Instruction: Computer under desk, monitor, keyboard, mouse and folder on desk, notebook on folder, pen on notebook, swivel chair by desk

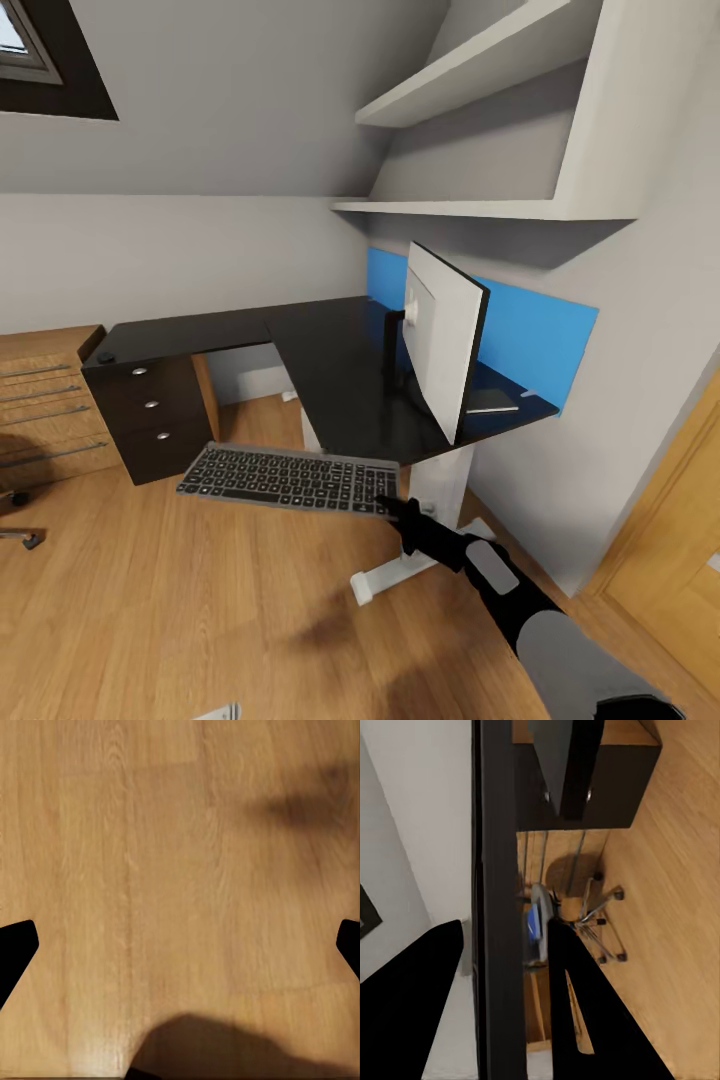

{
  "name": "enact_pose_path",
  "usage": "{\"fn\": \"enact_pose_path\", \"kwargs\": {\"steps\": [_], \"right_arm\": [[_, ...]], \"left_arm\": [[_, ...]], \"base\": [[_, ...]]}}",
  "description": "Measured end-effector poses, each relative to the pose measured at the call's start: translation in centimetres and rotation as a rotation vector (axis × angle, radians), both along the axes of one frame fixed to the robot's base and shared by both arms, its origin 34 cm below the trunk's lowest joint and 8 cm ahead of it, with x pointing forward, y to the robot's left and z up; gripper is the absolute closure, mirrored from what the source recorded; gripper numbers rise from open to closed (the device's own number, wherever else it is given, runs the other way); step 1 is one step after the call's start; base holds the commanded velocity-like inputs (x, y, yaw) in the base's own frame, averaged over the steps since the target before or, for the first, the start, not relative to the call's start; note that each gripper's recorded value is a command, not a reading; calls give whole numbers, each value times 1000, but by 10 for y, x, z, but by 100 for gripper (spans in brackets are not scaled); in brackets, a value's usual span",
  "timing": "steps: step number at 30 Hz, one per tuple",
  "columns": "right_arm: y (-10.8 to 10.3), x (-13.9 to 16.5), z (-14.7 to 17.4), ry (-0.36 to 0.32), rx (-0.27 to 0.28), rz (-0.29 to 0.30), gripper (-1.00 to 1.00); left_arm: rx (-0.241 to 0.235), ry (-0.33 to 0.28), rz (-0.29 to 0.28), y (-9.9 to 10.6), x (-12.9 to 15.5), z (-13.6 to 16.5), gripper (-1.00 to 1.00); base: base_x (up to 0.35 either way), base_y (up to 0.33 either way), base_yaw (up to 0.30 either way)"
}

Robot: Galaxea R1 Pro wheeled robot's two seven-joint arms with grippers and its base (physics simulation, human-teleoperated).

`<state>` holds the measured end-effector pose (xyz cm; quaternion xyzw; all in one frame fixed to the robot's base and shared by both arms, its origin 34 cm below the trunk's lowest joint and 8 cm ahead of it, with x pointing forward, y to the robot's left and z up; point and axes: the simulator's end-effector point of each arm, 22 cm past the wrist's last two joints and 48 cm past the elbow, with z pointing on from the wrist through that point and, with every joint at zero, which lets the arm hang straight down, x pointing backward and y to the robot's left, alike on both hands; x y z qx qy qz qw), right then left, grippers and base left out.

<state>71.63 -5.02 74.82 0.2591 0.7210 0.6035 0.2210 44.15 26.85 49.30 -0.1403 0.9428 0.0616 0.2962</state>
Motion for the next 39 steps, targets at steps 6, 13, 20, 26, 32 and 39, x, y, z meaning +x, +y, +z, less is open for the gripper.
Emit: {"fn": "enact_pose_path", "kwargs": {"steps": [6,13,20,26,32,39], "right_arm": [[46,-9,6,-23,2,38,100],[80,-8,13,-101,-48,19,100],[77,4,14,-185,-146,-33,100],[83,8,31,-234,-155,-26,100],[91,3,30,-244,-166,2,100],[93,1,31,-240,-154,13,100]], "left_arm": [[0,3,0,0,-1,-1,-100],[-1,4,-1,0,-2,-1,-100],[-1,3,-1,0,-1,-1,-100],[-1,2,-1,0,-1,-1,-100],[-1,3,-1,0,-1,-1,-100],[3,-24,5,1,3,2,-100]], "base": [[0,0,0],[0,0,0],[0,0,0],[0,0,0],[0,0,0],[0,0,0]]}}
